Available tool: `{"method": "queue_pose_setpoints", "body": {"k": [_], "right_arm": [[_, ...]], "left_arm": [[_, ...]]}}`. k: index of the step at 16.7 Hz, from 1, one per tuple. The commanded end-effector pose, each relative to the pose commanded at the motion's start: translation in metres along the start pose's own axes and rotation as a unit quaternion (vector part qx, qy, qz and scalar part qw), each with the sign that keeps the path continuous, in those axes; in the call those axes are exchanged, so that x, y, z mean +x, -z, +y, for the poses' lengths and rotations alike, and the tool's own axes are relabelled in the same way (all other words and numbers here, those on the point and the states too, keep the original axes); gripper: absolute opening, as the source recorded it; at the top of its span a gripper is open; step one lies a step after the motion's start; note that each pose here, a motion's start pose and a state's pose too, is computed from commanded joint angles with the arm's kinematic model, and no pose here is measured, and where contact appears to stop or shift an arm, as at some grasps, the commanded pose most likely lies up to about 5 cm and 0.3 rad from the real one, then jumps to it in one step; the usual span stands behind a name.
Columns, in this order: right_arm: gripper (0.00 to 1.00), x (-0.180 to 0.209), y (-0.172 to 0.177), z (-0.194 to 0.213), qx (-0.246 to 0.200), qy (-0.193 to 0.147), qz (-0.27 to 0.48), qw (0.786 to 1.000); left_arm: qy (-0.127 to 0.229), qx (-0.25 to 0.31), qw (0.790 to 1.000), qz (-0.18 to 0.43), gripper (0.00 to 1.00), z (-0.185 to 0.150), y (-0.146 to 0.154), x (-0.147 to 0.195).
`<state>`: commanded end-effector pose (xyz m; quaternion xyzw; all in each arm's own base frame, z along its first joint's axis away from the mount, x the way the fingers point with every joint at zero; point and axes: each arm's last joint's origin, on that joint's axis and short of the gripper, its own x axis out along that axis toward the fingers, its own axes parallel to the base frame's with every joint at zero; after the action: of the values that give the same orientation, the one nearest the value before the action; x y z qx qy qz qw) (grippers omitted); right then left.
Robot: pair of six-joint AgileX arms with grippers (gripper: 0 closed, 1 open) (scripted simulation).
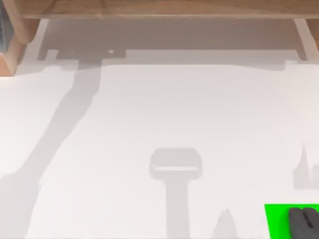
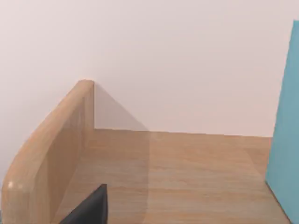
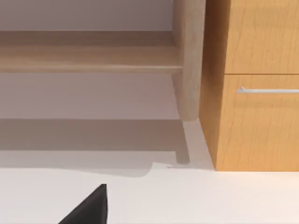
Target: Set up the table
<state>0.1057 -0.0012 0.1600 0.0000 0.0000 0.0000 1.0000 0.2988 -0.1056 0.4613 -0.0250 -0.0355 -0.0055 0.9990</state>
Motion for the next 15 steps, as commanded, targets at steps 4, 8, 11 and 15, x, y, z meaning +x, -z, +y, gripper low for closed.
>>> {"method": "queue_pose_setpoints", "body": {"k": [4, 8, 11, 15], "right_arm": [[1.00, 0.000, 0.000, 0.000, 0.000, 0.000, 0.000, 1.000], [1.00, 0.000, 0.000, 0.000, 0.000, 0.000, 0.000, 1.000], [1.00, 0.000, 0.000, 0.000, 0.000, 0.000, 0.000, 1.000], [1.00, 0.000, 0.000, 0.000, 0.000, 0.000, 0.000, 1.000]], "left_arm": [[0.001, 0.005, 1.000, 0.012, 1.00, -0.055, 0.009, 0.062], [0.002, 0.014, 1.000, 0.025, 1.00, -0.098, 0.032, 0.099], [0.003, 0.018, 0.999, 0.030, 1.00, -0.112, 0.042, 0.109], [0.003, 0.018, 0.999, 0.030, 1.00, -0.112, 0.042, 0.109]]}}
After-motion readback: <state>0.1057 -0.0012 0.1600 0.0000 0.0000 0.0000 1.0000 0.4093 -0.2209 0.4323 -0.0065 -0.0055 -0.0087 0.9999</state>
